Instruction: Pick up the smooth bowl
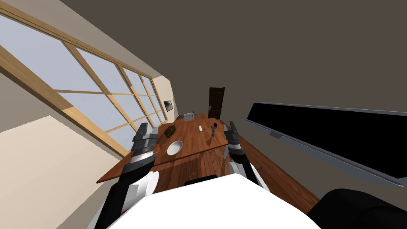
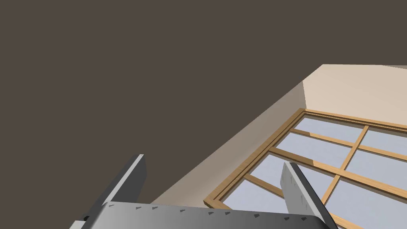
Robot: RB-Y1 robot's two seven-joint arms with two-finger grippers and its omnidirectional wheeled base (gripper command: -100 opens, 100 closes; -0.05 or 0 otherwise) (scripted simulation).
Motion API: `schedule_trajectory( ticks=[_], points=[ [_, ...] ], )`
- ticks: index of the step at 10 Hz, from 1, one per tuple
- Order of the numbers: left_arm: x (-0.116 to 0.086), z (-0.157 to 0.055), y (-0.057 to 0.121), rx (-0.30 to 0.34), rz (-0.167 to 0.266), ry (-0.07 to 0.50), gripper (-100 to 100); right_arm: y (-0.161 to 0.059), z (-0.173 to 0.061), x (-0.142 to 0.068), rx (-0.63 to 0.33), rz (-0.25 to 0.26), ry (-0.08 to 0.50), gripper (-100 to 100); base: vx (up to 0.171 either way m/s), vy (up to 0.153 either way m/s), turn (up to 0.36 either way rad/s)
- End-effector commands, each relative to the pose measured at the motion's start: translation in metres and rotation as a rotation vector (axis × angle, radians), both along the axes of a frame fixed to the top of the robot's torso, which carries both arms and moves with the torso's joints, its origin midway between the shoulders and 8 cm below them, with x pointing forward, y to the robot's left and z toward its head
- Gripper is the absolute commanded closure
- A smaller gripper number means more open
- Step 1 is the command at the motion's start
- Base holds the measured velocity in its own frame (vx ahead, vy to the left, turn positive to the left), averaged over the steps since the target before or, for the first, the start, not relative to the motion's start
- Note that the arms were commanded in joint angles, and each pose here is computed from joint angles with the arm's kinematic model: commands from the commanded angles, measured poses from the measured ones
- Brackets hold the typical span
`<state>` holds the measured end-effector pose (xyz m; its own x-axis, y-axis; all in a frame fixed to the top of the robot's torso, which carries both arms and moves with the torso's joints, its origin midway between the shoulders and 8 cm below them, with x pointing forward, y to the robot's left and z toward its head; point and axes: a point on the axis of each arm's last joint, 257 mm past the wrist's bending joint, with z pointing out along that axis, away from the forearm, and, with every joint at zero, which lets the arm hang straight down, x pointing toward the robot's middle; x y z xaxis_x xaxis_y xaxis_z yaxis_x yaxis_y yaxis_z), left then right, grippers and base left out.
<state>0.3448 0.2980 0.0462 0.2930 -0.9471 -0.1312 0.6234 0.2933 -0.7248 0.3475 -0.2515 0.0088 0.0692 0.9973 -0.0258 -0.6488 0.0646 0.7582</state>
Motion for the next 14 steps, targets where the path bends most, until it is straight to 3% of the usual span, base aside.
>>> schedule_trajectory(
  ticks=[1, 6, 9, 10, 12, 13, 14],
  points=[
    [0.004, -0.005, -0.002, 0.018, -0.014, 0.021, -100, 0.000, 0.000, 0.000, 0.000, 0.000, 0.000, 0, -0.002, -0.009, -0.001],
    [0.032, -0.045, 0.006, 0.030, -0.053, 0.168, -100, 0.000, 0.000, 0.000, 0.000, 0.000, 0.000, 0, -0.007, -0.041, -0.001],
    [0.050, -0.085, 0.022, -0.016, -0.056, 0.294, -100, 0.000, 0.000, 0.000, 0.000, 0.000, 0.000, 0, -0.019, -0.081, -0.003],
    [0.051, -0.086, 0.022, -0.017, -0.056, 0.299, -100, 0.000, 0.000, 0.000, 0.000, 0.000, 0.000, 0, -0.014, -0.062, 0.004],
    [0.061, -0.118, 0.036, -0.065, -0.051, 0.391, -100, 0.000, 0.000, 0.000, 0.000, 0.000, 0.000, 0, -0.019, -0.058, -0.007],
    [0.062, -0.120, 0.036, -0.066, -0.050, 0.398, -100, 0.000, 0.000, 0.000, 0.000, 0.000, 0.000, 0, -0.016, -0.069, 0.003],
    [0.066, -0.137, 0.044, -0.094, -0.046, 0.447, -100, 0.000, 0.000, 0.000, 0.000, 0.000, 0.000, 0, -0.012, -0.061, -0.005]
  ],
)
